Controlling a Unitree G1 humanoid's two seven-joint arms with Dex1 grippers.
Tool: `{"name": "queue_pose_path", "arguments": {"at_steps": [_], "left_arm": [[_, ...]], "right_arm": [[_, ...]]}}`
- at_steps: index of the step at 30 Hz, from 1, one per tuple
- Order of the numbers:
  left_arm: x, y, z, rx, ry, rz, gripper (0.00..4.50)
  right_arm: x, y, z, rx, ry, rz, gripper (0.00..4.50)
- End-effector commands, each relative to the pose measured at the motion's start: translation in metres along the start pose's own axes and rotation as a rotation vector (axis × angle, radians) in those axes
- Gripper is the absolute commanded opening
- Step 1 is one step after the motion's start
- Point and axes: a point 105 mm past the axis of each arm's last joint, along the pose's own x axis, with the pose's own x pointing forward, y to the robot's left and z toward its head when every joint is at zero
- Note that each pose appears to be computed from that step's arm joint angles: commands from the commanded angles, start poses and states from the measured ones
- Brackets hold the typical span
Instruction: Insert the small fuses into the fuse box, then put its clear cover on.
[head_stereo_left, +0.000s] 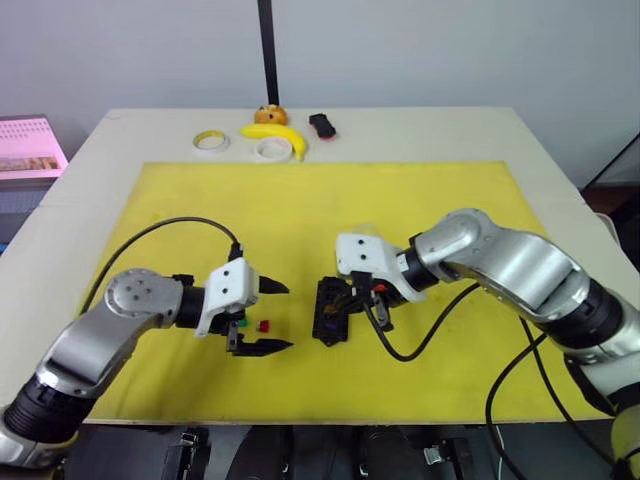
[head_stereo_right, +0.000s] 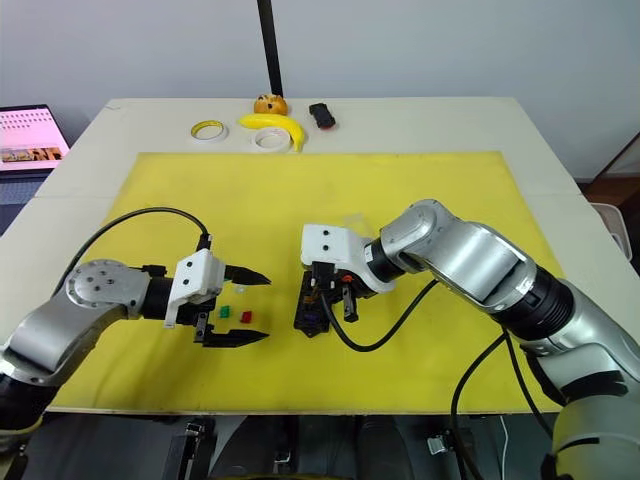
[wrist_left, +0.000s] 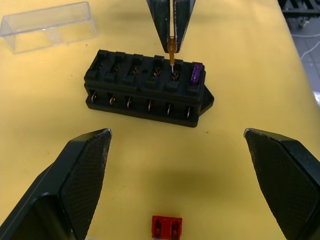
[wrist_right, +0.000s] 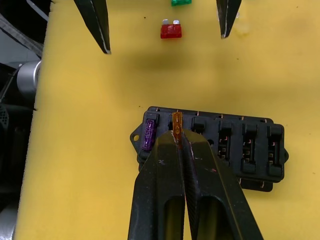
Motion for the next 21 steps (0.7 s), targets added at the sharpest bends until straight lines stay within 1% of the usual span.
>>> {"name": "queue_pose_path", "arguments": {"at_steps": [1,21], "left_arm": [[0.0022,0.0,0.0041,0.05,-0.006,-0.01,4.47],[0.0079,0.0009,0.0091,0.064,-0.021,0.001,4.47]], "right_arm": [[-0.0031,-0.0012,0.0053,-0.024,-0.009,-0.018,0.0],[0.0023,0.0022,-0.003,0.021,0.024,-0.002,0.0]]}}
